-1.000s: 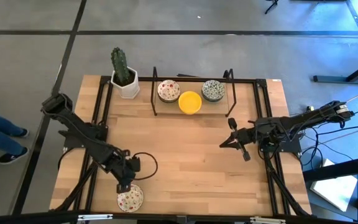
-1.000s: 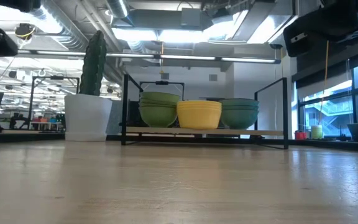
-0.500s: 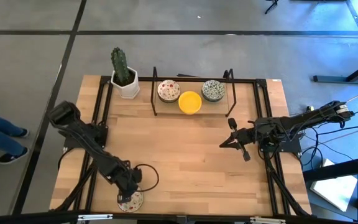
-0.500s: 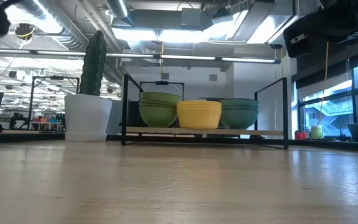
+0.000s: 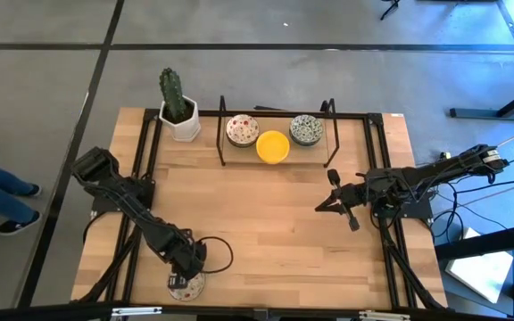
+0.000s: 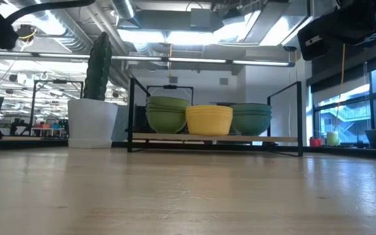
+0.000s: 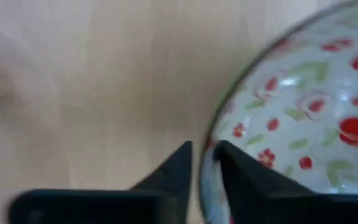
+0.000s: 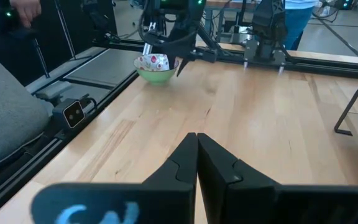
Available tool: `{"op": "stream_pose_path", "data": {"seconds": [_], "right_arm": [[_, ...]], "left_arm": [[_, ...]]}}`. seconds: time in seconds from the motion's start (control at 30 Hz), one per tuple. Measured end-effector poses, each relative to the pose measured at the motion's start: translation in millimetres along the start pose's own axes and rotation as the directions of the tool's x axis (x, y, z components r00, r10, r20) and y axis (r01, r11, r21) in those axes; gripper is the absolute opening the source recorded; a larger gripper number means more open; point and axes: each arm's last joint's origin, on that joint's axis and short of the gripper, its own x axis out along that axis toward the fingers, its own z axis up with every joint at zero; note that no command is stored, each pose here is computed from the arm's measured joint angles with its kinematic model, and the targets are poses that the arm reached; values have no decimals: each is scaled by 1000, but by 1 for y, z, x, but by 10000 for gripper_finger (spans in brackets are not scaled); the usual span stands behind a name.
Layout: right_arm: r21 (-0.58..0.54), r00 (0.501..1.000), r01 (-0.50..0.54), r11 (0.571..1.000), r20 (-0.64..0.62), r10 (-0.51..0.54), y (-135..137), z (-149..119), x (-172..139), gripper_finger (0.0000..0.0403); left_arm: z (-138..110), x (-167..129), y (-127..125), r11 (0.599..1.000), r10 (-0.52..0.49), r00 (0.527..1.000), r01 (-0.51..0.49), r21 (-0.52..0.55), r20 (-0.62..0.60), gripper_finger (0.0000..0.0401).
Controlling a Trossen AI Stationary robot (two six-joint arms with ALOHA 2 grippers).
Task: Pick & Place Mini bowls
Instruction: Stack the white red patterned bowl on top of the white red patterned bowl on the shelf
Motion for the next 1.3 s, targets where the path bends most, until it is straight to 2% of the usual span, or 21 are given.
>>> {"op": "stream_pose_path", "data": {"seconds": [0.1,0.3,0.43,0.5,0.6,0.67,0.77,0.87,0.97,1.03,1.1,1.17,1.3], "right_arm": [[0,1000,0,1000,0,0,0,0,0,12],[0,1000,0,1000,0,0,0,0,0,12],[0,1000,0,1000,0,0,0,0,0,12],[0,1000,0,1000,0,0,0,0,0,12],[4,1000,0,1000,0,0,0,0,0,12],[8,1000,0,1000,0,0,0,0,0,12],[8,1000,0,1000,0,0,0,0,0,12],[8,1000,0,1000,0,0,0,0,0,12],[8,1000,0,1000,0,0,0,0,0,12],[8,1000,0,1000,0,0,0,0,0,12],[8,1000,0,1000,0,0,0,0,0,12],[8,1000,0,1000,0,0,0,0,0,12],[0,1000,0,1000,-3,0,0,0,0,12]], "left_arm": [[0,-1,-2,996,-51,998,53,70,-36,18],[11,-12,-2,970,-34,999,42,238,-38,9],[37,-44,-4,948,-12,1000,10,318,4,8],[52,-63,-5,924,-4,999,-11,381,38,7],[76,-98,-7,868,43,980,-132,478,193,7],[90,-123,-4,829,64,965,-194,525,255,7],[109,-163,5,778,108,925,-306,549,363,7],[126,-212,25,748,238,839,-480,459,490,7],[140,-267,59,736,412,686,-639,226,600,8],[146,-300,89,742,511,581,-670,16,633,8],[149,-326,123,763,570,520,-623,-174,636,8],[150,-339,157,782,584,516,-563,-266,626,8],[154,-341,218,828,557,592,-443,-342,582,7]]}}
